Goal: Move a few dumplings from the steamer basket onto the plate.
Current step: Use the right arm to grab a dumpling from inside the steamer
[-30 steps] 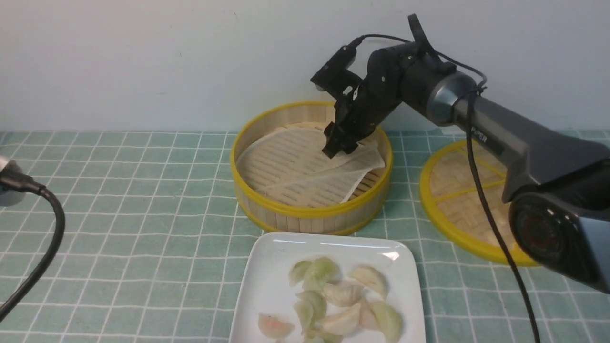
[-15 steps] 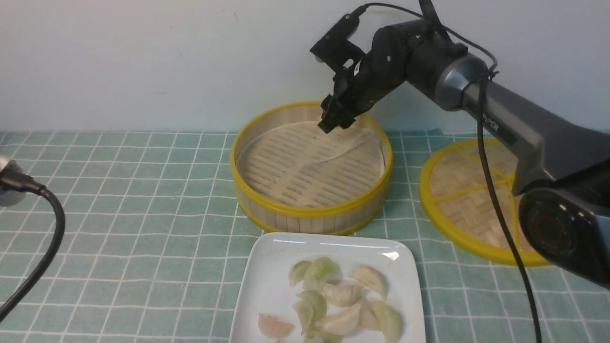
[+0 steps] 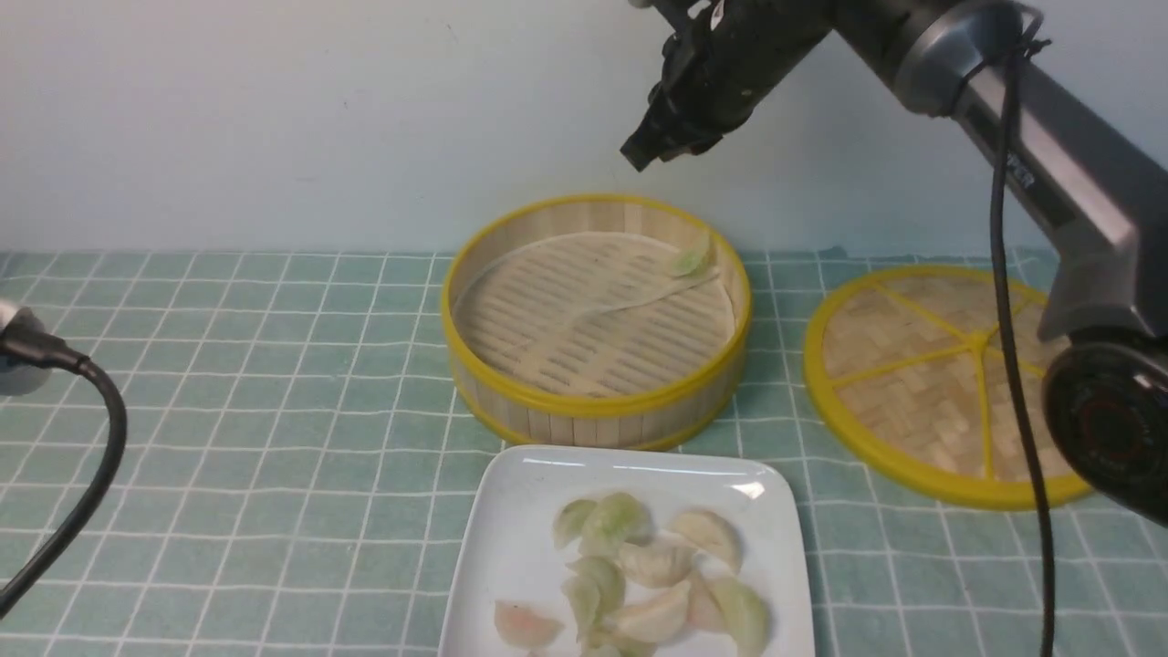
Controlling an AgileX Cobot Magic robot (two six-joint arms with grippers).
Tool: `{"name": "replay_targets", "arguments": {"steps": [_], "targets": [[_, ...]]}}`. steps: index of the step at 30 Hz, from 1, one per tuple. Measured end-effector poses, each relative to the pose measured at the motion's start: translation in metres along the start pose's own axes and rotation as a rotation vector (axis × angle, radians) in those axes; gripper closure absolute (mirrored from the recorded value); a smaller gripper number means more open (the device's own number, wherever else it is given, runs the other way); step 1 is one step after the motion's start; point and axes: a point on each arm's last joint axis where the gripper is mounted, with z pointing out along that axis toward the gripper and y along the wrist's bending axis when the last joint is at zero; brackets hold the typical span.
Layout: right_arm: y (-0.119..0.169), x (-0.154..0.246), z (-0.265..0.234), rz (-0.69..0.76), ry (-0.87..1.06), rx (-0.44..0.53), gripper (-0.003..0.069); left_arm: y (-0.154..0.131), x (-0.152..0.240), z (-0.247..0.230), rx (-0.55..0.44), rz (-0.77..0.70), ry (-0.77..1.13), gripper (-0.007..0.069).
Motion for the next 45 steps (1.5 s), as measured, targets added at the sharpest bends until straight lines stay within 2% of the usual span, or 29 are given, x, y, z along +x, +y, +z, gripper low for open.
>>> {"name": "replay_targets", "arguments": {"steps": [6,9,11,15,16,17,20,28,38,45], "targets": [[0.003,0.016,0.04,0.047,0.077,-0.024,0.0643,0.0,0.0,0.0,0.0,0.0,0.0,0.0631],[0.004,0.031,0.069,0.118,0.137,-0.033,0.0566,0.0,0.0,0.0,0.0,0.0,0.0,0.0631],[-0.003,0.042,0.083,0.222,0.173,-0.027,0.0471,0.0,0.0,0.0,0.0,0.0,0.0,0.0631],[-0.022,0.053,0.087,0.406,0.187,0.0,0.0328,0.0,0.0,0.0,0.0,0.0,0.0,0.0631],[-0.022,0.053,0.087,0.413,0.187,-0.001,0.0328,0.0,0.0,0.0,0.0,0.0,0.0,0.0631],[-0.028,0.055,0.086,0.468,0.183,0.004,0.0293,0.0,0.0,0.0,0.0,0.0,0.0,0.0631],[-0.033,0.055,0.086,0.541,0.158,-0.007,0.0249,0.0,0.0,0.0,0.0,0.0,0.0,0.0631],[-0.034,0.053,0.086,0.573,0.123,-0.08,0.0237,0.0,0.0,0.0,-0.001,0.0,0.0,0.0631],[-0.031,0.063,0.113,0.591,0.119,-0.091,0.0237,0.0,0.0,0.0,-0.001,0.0,0.0,0.0631],[-0.032,0.061,0.114,0.591,0.084,-0.081,0.0237,0.0,0.0,0.0,-0.001,0.0,0.0,0.0631]]}}
